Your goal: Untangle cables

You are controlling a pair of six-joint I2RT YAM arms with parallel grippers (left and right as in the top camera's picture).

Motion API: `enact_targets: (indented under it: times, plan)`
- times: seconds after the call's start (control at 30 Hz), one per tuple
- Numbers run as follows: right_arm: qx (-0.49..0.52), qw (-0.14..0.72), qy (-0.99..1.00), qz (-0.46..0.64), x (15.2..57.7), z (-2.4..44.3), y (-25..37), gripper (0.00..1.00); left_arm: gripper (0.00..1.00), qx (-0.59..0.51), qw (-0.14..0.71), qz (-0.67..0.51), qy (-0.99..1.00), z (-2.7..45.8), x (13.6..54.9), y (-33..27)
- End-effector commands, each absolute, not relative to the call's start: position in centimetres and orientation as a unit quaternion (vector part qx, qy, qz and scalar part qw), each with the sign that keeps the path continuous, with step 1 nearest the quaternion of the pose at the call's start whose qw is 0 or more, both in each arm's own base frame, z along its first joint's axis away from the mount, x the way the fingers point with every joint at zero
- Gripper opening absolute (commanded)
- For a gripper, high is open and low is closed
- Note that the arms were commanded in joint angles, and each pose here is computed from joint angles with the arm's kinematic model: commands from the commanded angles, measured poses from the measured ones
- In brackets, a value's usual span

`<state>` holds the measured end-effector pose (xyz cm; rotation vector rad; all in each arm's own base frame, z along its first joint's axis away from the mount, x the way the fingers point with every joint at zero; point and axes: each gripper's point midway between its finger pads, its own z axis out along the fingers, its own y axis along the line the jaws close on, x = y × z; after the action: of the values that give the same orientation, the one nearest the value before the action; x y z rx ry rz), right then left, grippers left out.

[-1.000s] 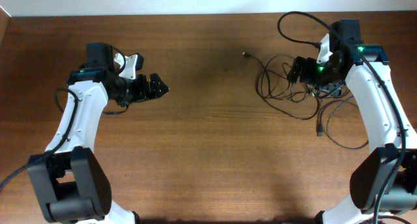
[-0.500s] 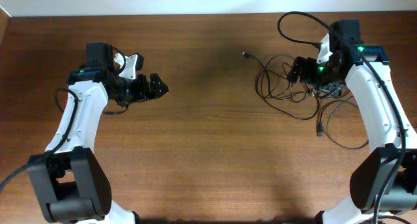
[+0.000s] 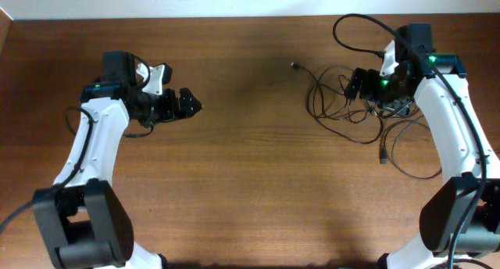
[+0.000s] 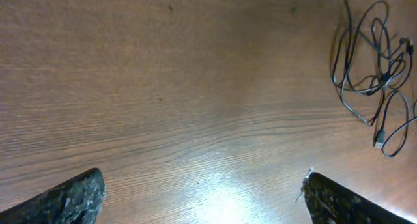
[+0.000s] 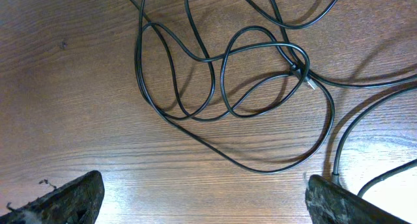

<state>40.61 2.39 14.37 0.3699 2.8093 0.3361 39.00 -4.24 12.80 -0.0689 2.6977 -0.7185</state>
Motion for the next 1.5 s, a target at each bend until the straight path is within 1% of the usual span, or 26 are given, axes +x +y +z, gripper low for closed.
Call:
enact_targets:
  times: [0.0, 0.07, 0.1, 0.23, 0.33, 0.4, 0.43, 0.5, 0.53, 0.57, 0.63, 0.7, 0.73, 0.83, 0.9, 1.1, 1.23, 1.37, 1.47]
  plan:
    - [0.130, 0.138, 0.976, 0.109, 40.5, 13.9, 2.1, 0.98, 0.99, 0.019, 0.270, -0.253, 0.929, 20.5, 37.8, -5.4]
    - [0.130, 0.138, 0.976, 0.109, 40.5, 13.9, 2.1, 0.99, 0.99, 0.034, 0.319, -0.247, 0.914, 24.1, 36.6, -5.6]
    - [0.130, 0.138, 0.976, 0.109, 40.5, 13.9, 2.1, 0.99, 0.99, 0.037, 0.328, -0.246, 0.911, 24.8, 36.4, -5.6]
    - [0.130, 0.138, 0.976, 0.109, 40.5, 13.9, 2.1, 0.99, 0.99, 0.037, 0.326, -0.246, 0.912, 24.7, 36.4, -5.6]
    - [0.130, 0.138, 0.976, 0.109, 40.5, 13.9, 2.1, 0.99, 0.99, 0.011, 0.315, -0.186, 0.931, 23.1, 36.4, -3.6]
    - [0.130, 0.138, 0.976, 0.109, 40.5, 13.9, 2.1, 0.99, 0.99, 0.013, 0.323, -0.175, 0.930, 21.7, 36.9, -3.4]
    - [0.130, 0.138, 0.976, 0.109, 40.5, 13.9, 2.1, 0.99, 0.99, 0.017, 0.337, -0.175, 0.925, 21.5, 37.5, -3.4]
    - [0.130, 0.138, 0.976, 0.109, 40.5, 13.9, 2.1, 0.99, 0.99, 0.045, 0.396, -0.174, 0.901, 20.7, 39.3, -4.5]
    - [0.130, 0.138, 0.976, 0.109, 40.5, 13.9, 2.1, 0.99, 0.99, 0.070, 0.447, -0.175, 0.875, 20.7, 40.3, -5.7]
    - [0.130, 0.138, 0.976, 0.109, 40.5, 13.9, 2.1, 0.99, 0.99, 0.086, 0.477, -0.176, 0.856, 20.7, 40.7, -6.6]
    - [0.130, 0.138, 0.976, 0.109, 40.5, 13.9, 2.1, 0.99, 0.99, 0.115, 0.538, -0.178, 0.816, 20.5, 40.5, -8.1]
    - [0.130, 0.138, 0.976, 0.109, 40.5, 13.9, 2.1, 0.99, 0.99, 0.120, 0.567, -0.172, 0.797, 19.8, 39.8, -8.3]
    - [0.130, 0.138, 0.976, 0.109, 40.5, 13.9, 2.1, 0.99, 0.99, 0.112, 0.574, -0.160, 0.795, 18.0, 38.6, -7.7]
    - [0.130, 0.138, 0.976, 0.109, 40.5, 13.9, 2.1, 0.99, 0.99, 0.092, 0.566, -0.135, 0.808, 14.4, 36.1, -6.6]
    - [0.130, 0.138, 0.976, 0.109, 40.5, 13.9, 2.1, 0.99, 0.99, 0.079, 0.542, -0.122, 0.827, 11.3, 34.0, -5.9]
    - [0.130, 0.138, 0.976, 0.109, 40.5, 13.9, 2.1, 0.98, 0.99, 0.061, 0.508, -0.114, 0.851, 6.7, 30.3, -4.8]
    - [0.130, 0.138, 0.976, 0.109, 40.5, 13.9, 2.1, 0.98, 0.99, 0.058, 0.505, -0.109, 0.854, 4.7, 27.8, -4.5]
    - [0.130, 0.138, 0.976, 0.109, 40.5, 13.9, 2.1, 0.99, 0.99, 0.051, 0.485, -0.103, 0.867, 3.8, 26.8, -4.2]
    - [0.130, 0.138, 0.976, 0.109, 40.5, 13.9, 2.1, 0.99, 0.99, 0.038, 0.454, -0.083, 0.886, 2.8, 25.0, -3.4]
